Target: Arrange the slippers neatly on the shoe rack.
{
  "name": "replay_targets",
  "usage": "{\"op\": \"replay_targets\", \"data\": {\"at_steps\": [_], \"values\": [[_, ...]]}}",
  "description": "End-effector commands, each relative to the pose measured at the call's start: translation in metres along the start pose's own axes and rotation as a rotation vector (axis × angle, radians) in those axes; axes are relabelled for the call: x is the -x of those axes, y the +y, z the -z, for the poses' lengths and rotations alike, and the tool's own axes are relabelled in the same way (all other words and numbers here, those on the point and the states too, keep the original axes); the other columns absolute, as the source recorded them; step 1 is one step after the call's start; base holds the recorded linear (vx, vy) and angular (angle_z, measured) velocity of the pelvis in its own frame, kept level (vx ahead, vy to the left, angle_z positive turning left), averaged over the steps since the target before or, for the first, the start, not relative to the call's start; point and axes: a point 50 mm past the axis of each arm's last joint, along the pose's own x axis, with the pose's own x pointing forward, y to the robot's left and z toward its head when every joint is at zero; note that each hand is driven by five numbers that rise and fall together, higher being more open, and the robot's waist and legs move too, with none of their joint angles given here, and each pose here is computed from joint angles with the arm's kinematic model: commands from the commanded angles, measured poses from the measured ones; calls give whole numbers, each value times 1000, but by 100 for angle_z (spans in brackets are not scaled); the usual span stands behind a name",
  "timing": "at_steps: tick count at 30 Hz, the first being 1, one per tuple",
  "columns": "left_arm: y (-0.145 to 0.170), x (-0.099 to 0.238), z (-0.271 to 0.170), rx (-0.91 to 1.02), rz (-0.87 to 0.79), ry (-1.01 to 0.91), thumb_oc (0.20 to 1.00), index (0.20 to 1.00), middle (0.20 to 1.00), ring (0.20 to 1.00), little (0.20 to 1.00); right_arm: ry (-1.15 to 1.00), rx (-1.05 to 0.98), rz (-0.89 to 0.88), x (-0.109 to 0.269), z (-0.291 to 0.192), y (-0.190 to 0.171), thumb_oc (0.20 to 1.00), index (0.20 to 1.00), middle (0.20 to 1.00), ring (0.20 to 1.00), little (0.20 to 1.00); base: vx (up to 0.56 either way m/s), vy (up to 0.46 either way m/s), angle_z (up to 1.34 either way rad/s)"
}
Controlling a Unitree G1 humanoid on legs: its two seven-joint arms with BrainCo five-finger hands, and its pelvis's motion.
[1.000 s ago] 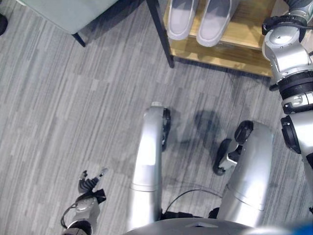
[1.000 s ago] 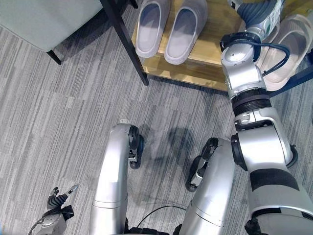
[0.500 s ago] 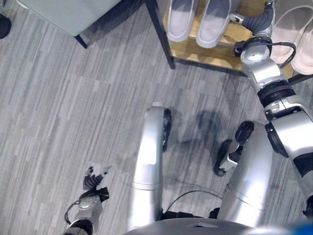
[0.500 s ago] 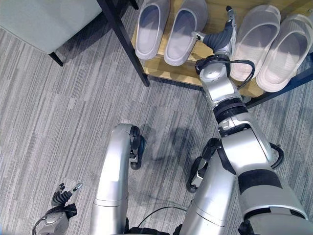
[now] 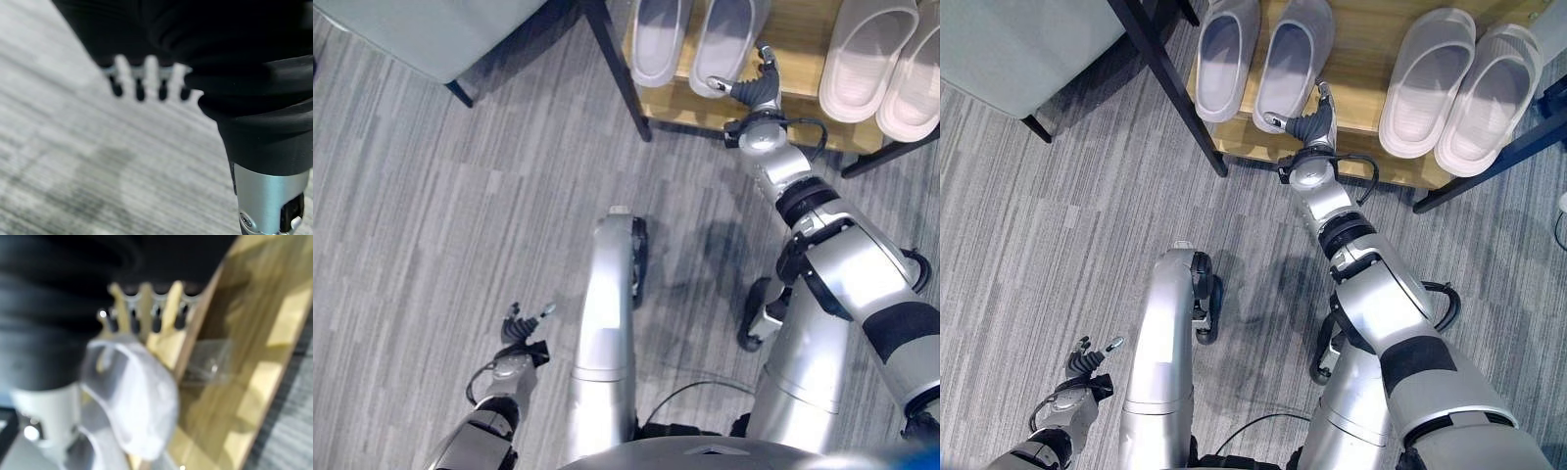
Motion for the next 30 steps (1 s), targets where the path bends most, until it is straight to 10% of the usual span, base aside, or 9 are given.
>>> {"op": "replay_targets", "data": {"at_steps": [1, 30], "values": [[21, 0, 6, -25, -76, 15, 1000, 1000, 1000, 1000, 1000, -145, -102, -51, -1, -50, 12, 1000, 1000, 1000, 1000, 1000, 0, 0, 0], [22, 6, 18, -31, -93, 31, 1000, 1000, 1000, 1000, 1000, -498, -223, 64, 12, -81, -53, 1000, 1000, 1000, 1000, 1000, 1, 10, 0]]}}
